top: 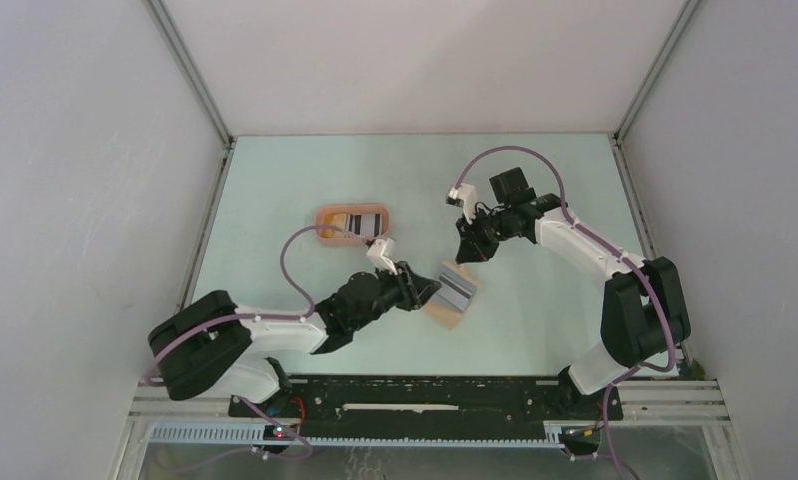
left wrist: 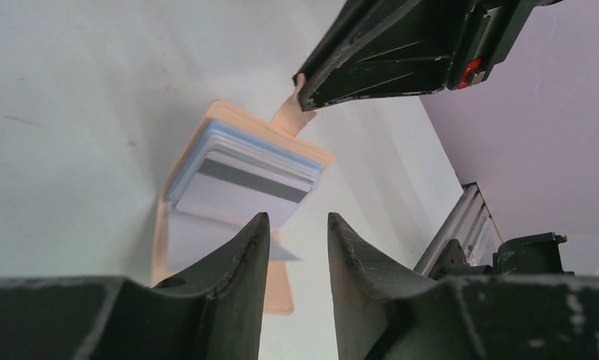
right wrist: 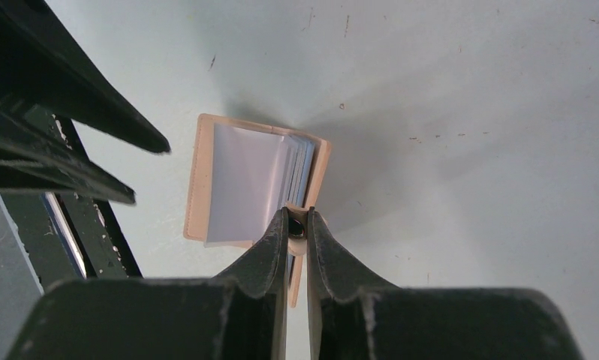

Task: Put the credit cards into the card holder
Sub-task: Open the card holder at the center of the board.

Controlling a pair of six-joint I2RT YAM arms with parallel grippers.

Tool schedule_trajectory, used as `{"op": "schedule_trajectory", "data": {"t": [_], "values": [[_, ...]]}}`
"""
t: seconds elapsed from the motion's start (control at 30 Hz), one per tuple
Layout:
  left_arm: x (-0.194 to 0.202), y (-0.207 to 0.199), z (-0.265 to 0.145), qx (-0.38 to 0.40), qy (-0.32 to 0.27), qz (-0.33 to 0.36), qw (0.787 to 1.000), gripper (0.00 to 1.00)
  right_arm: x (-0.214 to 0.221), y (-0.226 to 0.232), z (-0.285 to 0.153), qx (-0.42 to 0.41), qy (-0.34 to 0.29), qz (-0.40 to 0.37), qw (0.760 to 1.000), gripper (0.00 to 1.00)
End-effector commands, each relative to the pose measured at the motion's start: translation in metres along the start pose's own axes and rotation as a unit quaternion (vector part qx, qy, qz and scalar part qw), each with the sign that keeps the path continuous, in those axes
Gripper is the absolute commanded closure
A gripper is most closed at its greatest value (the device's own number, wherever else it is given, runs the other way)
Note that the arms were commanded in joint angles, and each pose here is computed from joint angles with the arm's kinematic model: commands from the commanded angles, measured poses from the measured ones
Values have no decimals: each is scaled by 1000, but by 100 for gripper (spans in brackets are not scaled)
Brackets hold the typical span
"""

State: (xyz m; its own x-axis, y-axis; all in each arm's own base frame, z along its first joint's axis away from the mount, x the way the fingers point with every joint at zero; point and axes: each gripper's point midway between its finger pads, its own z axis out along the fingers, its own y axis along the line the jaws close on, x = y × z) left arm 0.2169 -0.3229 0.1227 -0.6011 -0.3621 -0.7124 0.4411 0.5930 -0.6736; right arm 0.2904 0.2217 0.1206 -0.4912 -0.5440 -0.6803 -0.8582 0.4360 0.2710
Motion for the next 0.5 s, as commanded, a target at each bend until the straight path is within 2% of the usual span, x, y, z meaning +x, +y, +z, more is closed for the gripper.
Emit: {"op": "schedule_trajectory", "data": {"t": [0.0,0.2,0.47], "values": [[6,-24,22,38,26,21,999,61,-19,-3,-11,15,-21,-20,999,100],[38,-8,36,18,75,8,997,62,-17,-5,-9,17,-17,-19,1000,100],[66,22,31,-29,115,-1,993,62,-14,-7,-8,22,-10,-19,1000,100]]}}
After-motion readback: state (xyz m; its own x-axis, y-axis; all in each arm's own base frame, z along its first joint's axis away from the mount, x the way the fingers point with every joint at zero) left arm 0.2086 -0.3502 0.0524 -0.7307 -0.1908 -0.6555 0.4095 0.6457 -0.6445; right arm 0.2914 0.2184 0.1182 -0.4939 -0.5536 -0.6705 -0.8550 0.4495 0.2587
